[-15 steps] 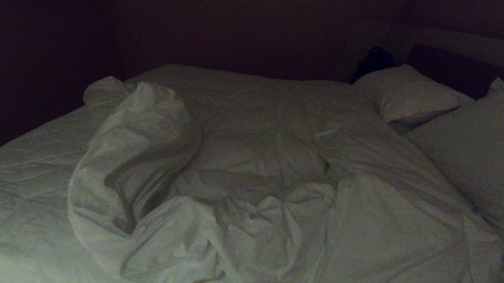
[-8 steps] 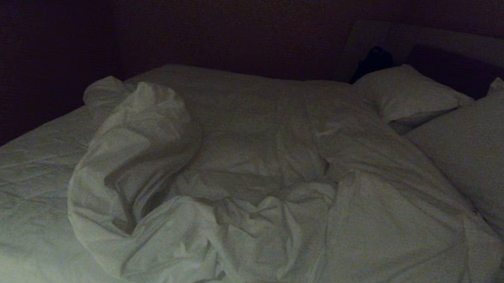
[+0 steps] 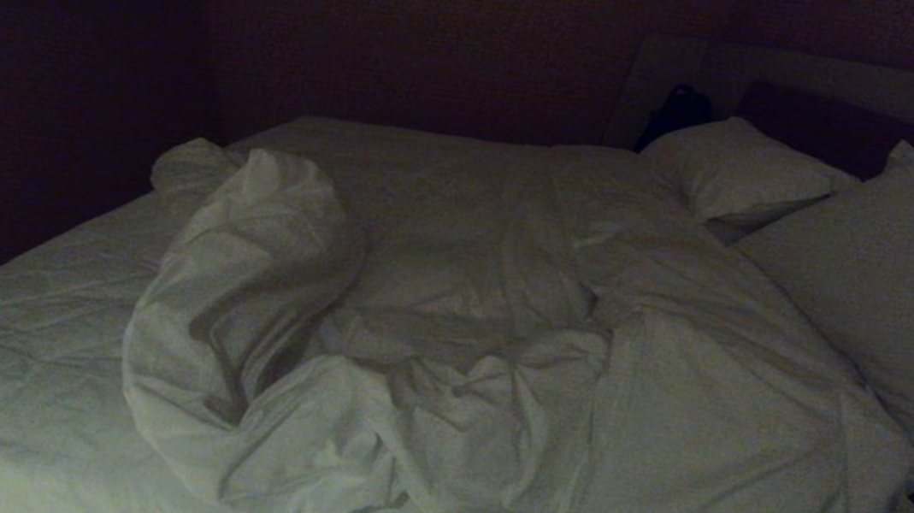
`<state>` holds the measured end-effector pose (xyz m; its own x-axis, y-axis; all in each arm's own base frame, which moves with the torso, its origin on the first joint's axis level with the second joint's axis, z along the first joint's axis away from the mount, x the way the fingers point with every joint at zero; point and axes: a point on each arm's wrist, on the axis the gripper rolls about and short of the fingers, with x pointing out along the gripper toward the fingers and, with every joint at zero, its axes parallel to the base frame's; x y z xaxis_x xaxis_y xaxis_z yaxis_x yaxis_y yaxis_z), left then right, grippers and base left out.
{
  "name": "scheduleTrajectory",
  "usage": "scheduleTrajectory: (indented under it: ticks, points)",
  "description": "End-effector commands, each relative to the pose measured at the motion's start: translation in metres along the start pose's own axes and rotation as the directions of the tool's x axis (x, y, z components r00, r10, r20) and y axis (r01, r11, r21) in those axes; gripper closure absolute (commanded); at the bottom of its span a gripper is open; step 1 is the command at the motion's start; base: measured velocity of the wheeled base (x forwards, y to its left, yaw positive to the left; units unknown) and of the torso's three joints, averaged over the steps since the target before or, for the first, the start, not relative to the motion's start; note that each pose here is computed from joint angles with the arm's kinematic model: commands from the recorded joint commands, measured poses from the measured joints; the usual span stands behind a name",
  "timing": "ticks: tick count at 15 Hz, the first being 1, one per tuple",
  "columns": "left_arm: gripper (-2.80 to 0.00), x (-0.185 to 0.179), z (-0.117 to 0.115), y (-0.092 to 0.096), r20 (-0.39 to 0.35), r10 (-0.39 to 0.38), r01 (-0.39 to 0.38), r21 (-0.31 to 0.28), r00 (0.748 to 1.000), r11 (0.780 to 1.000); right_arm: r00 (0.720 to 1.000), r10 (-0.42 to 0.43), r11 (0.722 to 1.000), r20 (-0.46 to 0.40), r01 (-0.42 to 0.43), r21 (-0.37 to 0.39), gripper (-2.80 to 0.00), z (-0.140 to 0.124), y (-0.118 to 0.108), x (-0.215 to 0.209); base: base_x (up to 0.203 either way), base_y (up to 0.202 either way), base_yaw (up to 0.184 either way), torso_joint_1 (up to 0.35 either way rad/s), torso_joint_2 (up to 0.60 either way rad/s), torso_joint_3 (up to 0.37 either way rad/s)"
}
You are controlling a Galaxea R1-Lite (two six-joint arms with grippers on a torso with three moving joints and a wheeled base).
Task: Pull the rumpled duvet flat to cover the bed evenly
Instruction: Flatten the corners of the folded blanket
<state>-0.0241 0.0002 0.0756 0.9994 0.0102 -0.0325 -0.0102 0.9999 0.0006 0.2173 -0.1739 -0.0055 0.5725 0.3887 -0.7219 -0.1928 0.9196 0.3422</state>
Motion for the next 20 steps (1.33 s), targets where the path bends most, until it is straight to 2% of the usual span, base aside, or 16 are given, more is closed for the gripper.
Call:
scheduleTrajectory:
  ticks: [1,5,15,16,20]
  points:
    - [0.0,0.0,0.0,0.0,0.0,0.001,-0.001,0.0,1.0,1.0,1.0,0.013,1.0,-0.002,-0.013,-0.013,-2.8,0.003,-0.001,0.005,0.0,0.0,0.0,0.0,0.0,0.0]
    - [0.0,0.0,0.0,0.0,0.0,0.001,-0.001,0.0,1.0,1.0,0.999,0.038,0.999,-0.017,-0.038,-0.038,-2.8,0.007,0.006,0.013,0.0,0.0,0.0,0.0,0.0,0.0]
    - [0.0,0.0,0.0,0.0,0.0,0.001,-0.001,0.0,1.0,1.0,0.998,0.053,0.998,-0.017,-0.053,-0.03,-2.8,0.003,0.012,0.011,0.0,0.0,0.0,0.0,0.0,0.0]
    - [0.0,0.0,0.0,0.0,0.0,0.001,-0.001,0.0,1.0,1.0,0.998,0.053,0.998,-0.017,-0.054,-0.029,0.0,0.003,0.012,0.011,0.0,0.0,0.0,0.0,0.0,0.0]
    - [0.0,0.0,0.0,0.0,0.0,0.001,-0.001,0.0,1.0,1.0,0.998,0.052,0.998,-0.016,-0.053,-0.031,0.0,0.003,0.012,0.011,0.0,0.0,0.0,0.0,0.0,0.0]
